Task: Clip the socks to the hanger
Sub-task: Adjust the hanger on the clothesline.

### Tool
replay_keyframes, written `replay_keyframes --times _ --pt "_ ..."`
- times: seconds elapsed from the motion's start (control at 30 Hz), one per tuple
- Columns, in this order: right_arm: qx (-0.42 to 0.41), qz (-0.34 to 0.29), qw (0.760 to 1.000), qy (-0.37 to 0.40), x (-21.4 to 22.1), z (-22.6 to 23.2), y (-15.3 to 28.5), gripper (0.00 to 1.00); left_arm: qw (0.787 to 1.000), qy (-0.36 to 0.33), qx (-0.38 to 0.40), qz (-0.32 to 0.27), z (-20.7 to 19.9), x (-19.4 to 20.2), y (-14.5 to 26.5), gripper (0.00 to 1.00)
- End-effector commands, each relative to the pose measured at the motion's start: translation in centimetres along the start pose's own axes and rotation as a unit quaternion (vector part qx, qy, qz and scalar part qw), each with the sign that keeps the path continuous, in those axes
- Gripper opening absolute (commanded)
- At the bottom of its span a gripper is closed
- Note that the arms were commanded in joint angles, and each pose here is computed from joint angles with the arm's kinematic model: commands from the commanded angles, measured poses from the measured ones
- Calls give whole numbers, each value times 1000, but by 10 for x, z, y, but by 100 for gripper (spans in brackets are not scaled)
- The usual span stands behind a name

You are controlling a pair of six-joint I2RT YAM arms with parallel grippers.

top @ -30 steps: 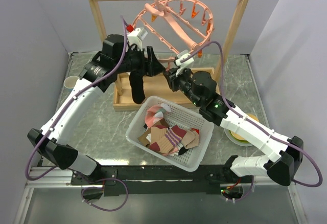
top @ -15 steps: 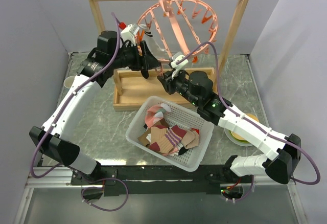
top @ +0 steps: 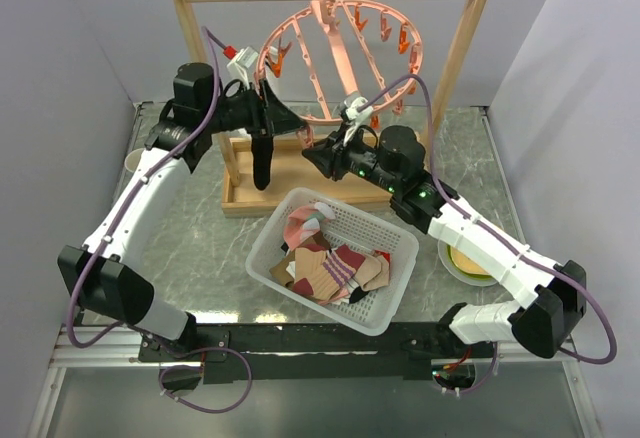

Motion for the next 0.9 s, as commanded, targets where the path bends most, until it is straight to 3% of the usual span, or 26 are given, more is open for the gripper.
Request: replay_keyframes --times 0.0,0.47,0.87 --pt "-74 -31 996 -35 -16 7 1 3 993 -63 90 -36 -27 -9 20 70" --pt "-148 -19 983 -102 -14 -8 0 0 981 -95 167 -27 -49 -4 36 83" --pt "-138 -30 985 -97 -17 -14 6 0 990 -60 120 43 -36 36 49 79"
Point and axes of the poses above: each gripper's point midway between its finger pads, its own y axis back along the fingers, its own z axis along the line the jaws close on, x = y × z, the point moved 10 cm from there along y, back along the fingers, and after that the axes turned 3 degrees about -y, right-handed, at the moved point
